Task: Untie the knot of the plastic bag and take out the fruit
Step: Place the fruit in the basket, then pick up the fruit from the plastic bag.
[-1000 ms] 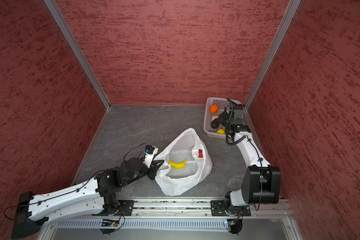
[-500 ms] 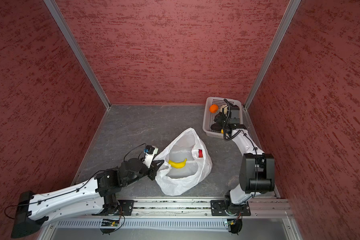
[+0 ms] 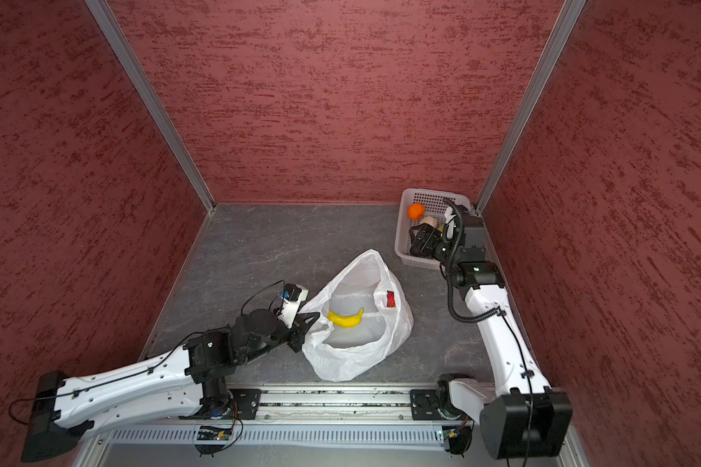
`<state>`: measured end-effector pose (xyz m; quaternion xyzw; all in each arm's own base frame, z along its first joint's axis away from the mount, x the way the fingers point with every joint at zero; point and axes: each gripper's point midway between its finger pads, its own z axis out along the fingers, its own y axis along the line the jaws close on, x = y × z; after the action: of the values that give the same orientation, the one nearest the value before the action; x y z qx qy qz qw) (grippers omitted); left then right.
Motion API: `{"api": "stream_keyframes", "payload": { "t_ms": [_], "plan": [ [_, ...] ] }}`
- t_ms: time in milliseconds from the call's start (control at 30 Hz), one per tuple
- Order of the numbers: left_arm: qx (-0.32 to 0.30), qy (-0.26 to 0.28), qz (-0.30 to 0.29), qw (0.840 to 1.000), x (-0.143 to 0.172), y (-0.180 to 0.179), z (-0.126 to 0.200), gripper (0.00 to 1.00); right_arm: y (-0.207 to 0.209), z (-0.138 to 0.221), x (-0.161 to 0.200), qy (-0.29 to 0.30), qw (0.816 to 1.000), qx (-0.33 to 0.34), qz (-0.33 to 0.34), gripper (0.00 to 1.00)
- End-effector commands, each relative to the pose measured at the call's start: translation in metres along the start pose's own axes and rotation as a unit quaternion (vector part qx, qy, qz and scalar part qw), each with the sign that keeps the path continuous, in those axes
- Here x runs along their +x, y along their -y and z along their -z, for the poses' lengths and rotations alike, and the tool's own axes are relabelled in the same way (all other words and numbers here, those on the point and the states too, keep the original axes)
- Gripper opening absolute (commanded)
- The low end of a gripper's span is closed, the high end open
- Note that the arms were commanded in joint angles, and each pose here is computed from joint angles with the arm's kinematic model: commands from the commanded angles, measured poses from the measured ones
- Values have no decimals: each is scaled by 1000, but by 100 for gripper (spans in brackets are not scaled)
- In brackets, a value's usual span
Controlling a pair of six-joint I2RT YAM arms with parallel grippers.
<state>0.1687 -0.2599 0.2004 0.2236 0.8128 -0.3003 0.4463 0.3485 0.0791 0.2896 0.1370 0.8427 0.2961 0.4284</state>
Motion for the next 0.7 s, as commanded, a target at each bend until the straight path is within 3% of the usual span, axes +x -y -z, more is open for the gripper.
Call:
{"api": "stream_keyframes", "payload": {
  "t_ms": [0, 400, 667],
  "plan": [
    [0, 7, 7, 1000, -5, 1, 3, 0, -17, 18, 48, -72, 997, -20, 9, 86],
    [0, 5, 7, 1000, -7, 3, 0, 0, -96, 59, 135, -162, 981, -100, 44, 85],
    [-3, 9, 8, 1000, -8, 1, 2, 0, -111, 49, 205, -222, 967, -96, 82, 85]
  ]
}}
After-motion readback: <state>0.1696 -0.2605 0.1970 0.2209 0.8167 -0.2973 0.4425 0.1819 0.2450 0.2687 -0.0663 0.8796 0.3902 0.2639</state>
